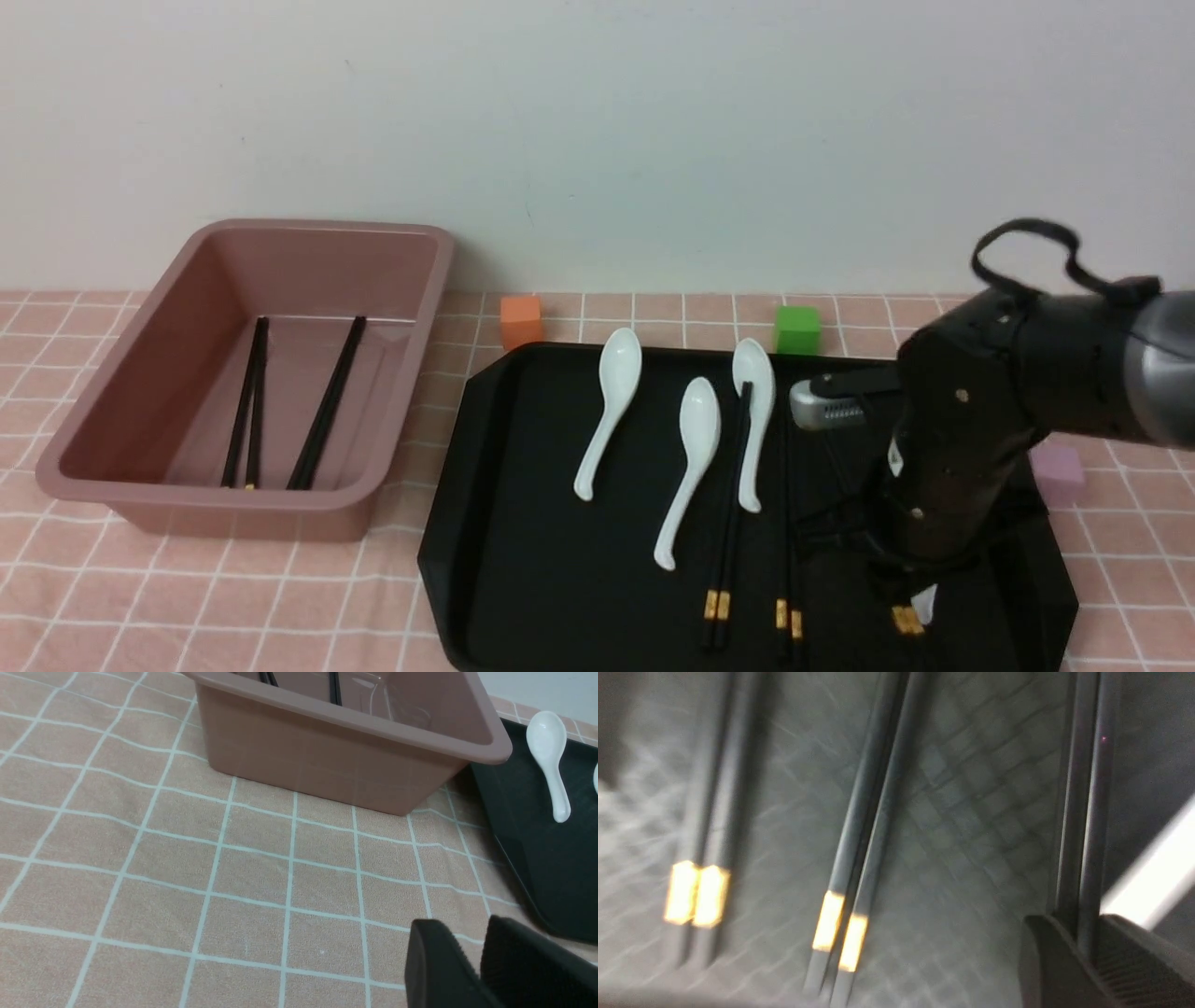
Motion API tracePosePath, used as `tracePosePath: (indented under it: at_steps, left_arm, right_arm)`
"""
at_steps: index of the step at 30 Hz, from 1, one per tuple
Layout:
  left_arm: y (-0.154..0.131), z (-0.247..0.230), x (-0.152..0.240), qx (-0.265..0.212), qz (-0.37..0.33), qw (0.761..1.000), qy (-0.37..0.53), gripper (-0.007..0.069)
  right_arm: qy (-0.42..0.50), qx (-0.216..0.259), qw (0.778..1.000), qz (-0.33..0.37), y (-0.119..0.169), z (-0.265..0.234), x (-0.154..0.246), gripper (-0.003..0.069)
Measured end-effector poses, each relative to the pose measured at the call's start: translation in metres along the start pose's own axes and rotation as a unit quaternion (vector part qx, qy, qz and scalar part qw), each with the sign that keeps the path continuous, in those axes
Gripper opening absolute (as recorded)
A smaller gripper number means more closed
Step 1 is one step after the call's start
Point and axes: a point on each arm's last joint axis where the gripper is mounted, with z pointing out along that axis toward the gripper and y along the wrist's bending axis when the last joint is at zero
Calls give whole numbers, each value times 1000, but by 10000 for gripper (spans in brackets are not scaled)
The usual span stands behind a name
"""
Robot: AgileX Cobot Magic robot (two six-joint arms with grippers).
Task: On pink tablecloth take chopsticks from black tray and put them in box.
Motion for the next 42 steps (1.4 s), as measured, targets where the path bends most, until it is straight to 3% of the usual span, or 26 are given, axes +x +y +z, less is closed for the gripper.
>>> tracePosePath:
  at_steps: [8,15,18,22,29,37,41,42]
  left_arm:
    - [0,0,0,0,0,1000,0,183]
    - [0,0,0,0,0,1000,0,186]
    - [0,0,0,0,0,1000,0,186]
    - [0,0,0,0,0,1000,0,186]
    - [0,0,0,0,0,1000,0,186]
    - [0,0,0,0,0,1000,0,186]
    - [0,0,0,0,0,1000,0,186]
    - [0,0,0,0,0,1000,0,186]
  right_arm:
    - [-74,-41,996,-26,4,-82,17,138]
    - [-165,-132,971,-113,80,-133,3,138]
    - [-199,-181,949,-165,140,-146,-15,138]
    - [-210,-225,933,-188,200,-136,-39,138]
    - [-226,-277,914,-190,262,-97,-77,138]
    - [-245,-293,906,-184,289,-46,-93,151]
    - [-237,-284,910,-186,290,-32,-93,246]
    - [-236,-279,912,-188,289,-31,-94,308]
